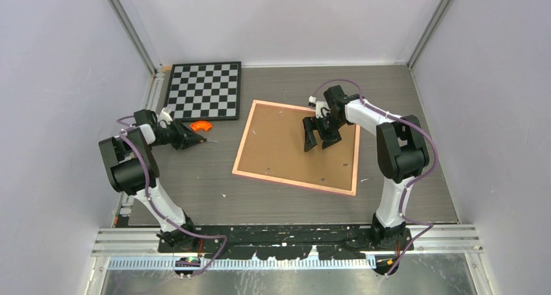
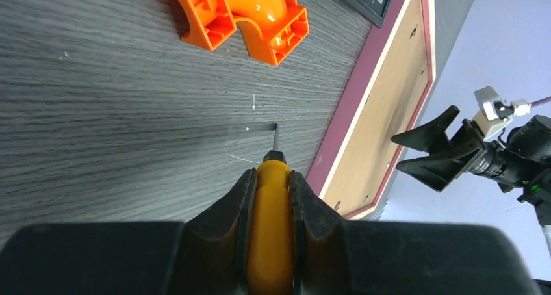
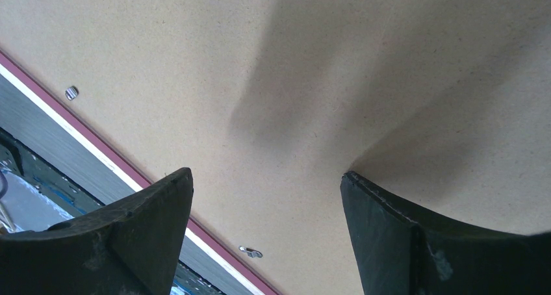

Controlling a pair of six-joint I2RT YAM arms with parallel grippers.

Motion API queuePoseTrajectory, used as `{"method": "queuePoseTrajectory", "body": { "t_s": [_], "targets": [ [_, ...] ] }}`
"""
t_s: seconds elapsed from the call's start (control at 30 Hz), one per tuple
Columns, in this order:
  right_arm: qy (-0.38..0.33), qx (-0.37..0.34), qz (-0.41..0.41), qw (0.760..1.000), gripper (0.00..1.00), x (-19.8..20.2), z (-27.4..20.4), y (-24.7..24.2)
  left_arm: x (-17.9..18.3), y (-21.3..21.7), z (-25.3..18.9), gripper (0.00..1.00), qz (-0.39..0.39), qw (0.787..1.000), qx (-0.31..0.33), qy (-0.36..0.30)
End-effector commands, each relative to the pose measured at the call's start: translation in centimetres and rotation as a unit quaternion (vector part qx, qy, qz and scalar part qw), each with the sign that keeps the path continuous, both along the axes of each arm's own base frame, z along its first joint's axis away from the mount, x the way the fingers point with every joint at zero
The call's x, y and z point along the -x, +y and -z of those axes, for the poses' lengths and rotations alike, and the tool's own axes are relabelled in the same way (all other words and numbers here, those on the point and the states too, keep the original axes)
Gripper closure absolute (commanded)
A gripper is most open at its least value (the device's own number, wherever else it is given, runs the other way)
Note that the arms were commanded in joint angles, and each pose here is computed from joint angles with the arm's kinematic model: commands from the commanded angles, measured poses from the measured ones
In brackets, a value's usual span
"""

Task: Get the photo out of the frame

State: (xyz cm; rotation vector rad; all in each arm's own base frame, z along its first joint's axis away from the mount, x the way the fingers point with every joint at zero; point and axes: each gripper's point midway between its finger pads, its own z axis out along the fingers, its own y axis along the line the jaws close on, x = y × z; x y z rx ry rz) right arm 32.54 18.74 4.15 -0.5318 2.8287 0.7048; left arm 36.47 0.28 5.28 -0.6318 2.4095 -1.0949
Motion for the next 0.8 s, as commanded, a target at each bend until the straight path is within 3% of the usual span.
{"method": "queuePoseTrajectory", "body": {
  "t_s": [0.0, 0.2, 0.27, 0.37, 0.43, 0.57, 0.77],
  "targets": [
    [-0.014, 0.004, -0.007, 1.000, 0.12, -0.4, 0.3, -0.2, -0.3, 0.9, 1.2, 0.84, -0.016, 1.000, -0.008, 0.013],
    [-0.012, 0.004, -0.008, 1.000, 0.12, -0.4, 0.4, -0.2, 0.1, 1.6, 2.3, 0.54, -0.026, 0.999, -0.024, 0.039],
    [-0.011, 0.004, -0.007, 1.000, 0.12, -0.4, 0.4, -0.2, 0.1, 1.7, 2.7, 0.52, -0.026, 0.998, -0.021, 0.049],
    [-0.013, 0.004, -0.008, 1.000, 0.12, -0.4, 0.3, -0.2, 0.3, 1.6, 3.5, 0.37, -0.025, 0.998, -0.016, 0.062],
    [-0.013, 0.004, -0.008, 1.000, 0.12, -0.4, 0.3, -0.2, 0.3, 1.7, 3.6, 0.32, -0.026, 0.997, -0.016, 0.067],
    [-0.015, 0.004, -0.009, 1.000, 0.12, -0.4, 0.3, -0.2, 0.4, 2.1, 3.3, 0.01, -0.031, 0.997, -0.023, 0.069],
    [-0.018, 0.003, -0.009, 1.000, 0.12, -0.5, 0.0, -0.2, 0.8, 4.0, 2.1, 0.00, -0.044, 0.993, -0.076, 0.073]
  ]
}}
